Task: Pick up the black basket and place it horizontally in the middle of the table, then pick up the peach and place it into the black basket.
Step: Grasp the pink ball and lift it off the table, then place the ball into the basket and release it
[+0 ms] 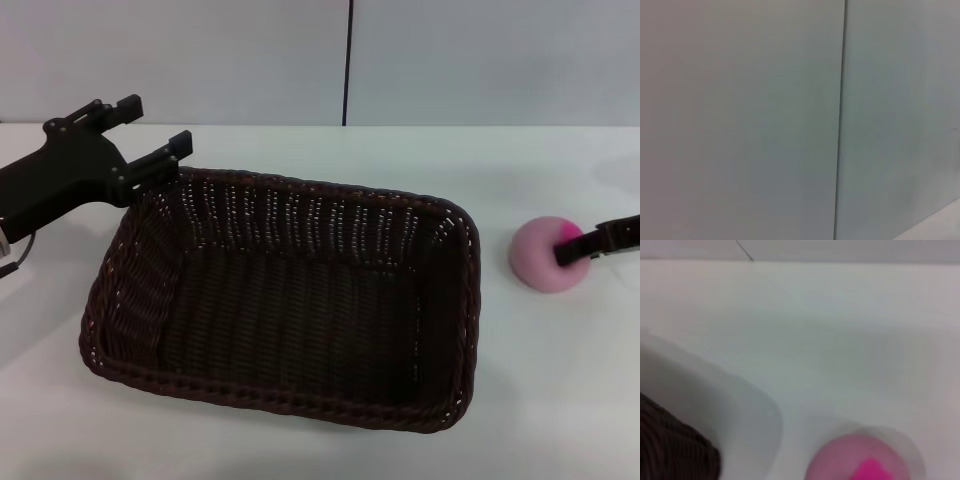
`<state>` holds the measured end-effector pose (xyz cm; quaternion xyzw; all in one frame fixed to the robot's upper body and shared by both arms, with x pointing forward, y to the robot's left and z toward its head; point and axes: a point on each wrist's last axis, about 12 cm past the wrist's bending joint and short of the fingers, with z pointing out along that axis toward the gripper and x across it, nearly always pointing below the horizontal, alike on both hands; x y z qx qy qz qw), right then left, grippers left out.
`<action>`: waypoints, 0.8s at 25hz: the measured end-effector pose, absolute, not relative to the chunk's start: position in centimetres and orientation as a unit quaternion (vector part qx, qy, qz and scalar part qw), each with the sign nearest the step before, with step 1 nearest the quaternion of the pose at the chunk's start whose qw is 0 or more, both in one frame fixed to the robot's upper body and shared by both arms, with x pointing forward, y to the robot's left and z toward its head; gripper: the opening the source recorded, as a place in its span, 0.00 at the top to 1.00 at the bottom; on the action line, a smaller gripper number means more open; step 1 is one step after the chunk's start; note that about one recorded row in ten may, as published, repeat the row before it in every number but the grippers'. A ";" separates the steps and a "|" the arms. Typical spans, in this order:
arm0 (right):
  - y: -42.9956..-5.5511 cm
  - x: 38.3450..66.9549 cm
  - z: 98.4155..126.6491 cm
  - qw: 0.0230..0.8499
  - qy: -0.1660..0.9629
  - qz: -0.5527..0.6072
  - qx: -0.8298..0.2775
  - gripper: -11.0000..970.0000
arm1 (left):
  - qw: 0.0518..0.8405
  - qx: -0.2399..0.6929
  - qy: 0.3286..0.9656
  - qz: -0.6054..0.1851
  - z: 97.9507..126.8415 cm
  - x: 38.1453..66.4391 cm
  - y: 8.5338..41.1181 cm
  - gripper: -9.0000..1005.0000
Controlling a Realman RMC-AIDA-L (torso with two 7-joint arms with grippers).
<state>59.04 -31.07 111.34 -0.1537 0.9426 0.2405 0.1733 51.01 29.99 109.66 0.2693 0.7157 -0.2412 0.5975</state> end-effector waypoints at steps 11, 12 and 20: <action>-32.9 57.5 116.9 0.289 0.909 0.259 -0.149 0.78 | 0.593 0.263 0.720 -0.246 109.3 50.7 30.0 0.25; -32.9 57.2 118.6 0.309 0.899 0.265 -0.161 0.79 | 0.591 0.260 0.722 -0.248 109.1 50.6 30.1 0.25; -28.6 56.4 123.5 0.338 0.832 0.339 -0.281 0.87 | 0.596 0.247 0.720 -0.255 108.8 50.6 30.1 0.25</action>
